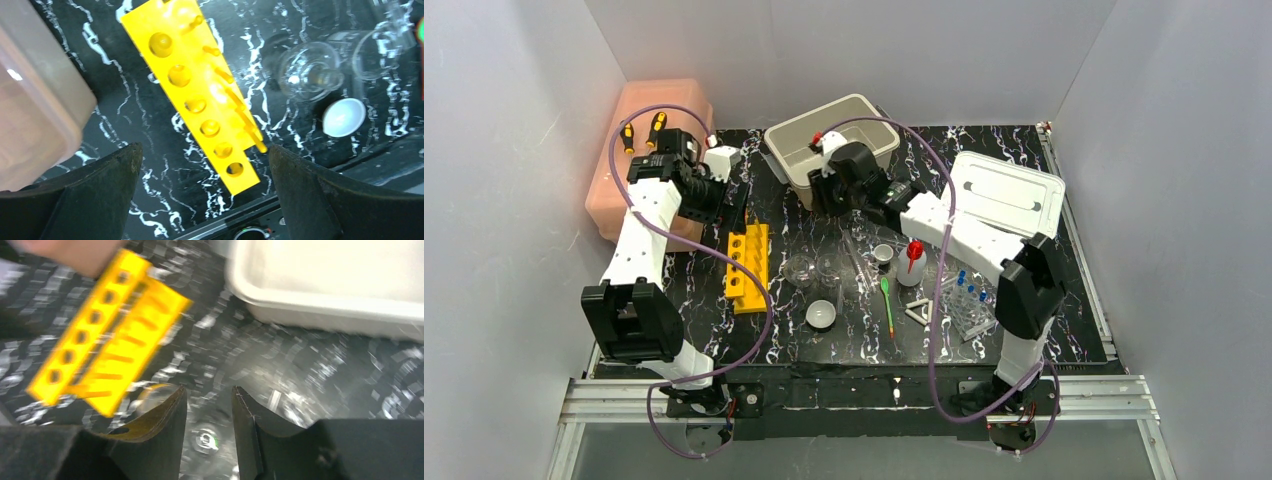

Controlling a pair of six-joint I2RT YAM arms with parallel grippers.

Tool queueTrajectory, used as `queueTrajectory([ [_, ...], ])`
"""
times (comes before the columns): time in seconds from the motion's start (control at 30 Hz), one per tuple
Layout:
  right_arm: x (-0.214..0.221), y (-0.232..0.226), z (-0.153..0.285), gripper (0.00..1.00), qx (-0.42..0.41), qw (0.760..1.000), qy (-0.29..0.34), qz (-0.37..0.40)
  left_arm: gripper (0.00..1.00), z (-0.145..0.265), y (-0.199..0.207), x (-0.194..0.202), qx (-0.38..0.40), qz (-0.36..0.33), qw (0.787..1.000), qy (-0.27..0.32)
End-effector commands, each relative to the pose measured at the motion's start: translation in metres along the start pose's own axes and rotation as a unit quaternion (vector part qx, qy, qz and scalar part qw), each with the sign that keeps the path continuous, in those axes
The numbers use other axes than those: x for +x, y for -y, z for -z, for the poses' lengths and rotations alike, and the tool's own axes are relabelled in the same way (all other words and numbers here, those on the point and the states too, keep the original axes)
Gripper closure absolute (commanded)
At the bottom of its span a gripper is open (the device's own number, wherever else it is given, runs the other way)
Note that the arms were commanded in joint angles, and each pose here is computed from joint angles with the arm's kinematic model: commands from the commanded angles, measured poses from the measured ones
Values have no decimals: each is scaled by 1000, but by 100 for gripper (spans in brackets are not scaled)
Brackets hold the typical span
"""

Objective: Organize the chemistry lab equipment
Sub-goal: Pick up the test tube at the center of the board.

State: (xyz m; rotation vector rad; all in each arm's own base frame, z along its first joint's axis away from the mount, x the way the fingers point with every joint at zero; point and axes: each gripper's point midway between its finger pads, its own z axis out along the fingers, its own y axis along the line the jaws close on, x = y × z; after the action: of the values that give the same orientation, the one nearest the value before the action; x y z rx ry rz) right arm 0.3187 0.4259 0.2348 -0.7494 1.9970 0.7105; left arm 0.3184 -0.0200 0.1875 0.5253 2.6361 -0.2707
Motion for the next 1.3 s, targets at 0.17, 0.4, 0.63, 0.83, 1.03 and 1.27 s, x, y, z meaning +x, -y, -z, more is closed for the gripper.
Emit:
queueTrajectory([
  [0.17,87,103,-29,54,162,977,-138,11,2,44,32,-42,51,40,994,90],
  [0.4,117,120,-50,58,189,967,-172,18,2,23,44,-28,96,63,991,62],
  [0.63,133,126,-59,60,197,962,-188,23,2,-9,40,-11,103,62,992,46],
  [0.83,149,126,-66,62,192,960,-201,16,2,-25,41,-15,119,63,990,39],
  [1.03,159,126,-69,62,190,959,-211,11,2,-47,32,-16,116,59,991,27],
  [1.27,164,125,-69,73,188,958,-216,6,2,-66,31,-9,130,34,991,8],
])
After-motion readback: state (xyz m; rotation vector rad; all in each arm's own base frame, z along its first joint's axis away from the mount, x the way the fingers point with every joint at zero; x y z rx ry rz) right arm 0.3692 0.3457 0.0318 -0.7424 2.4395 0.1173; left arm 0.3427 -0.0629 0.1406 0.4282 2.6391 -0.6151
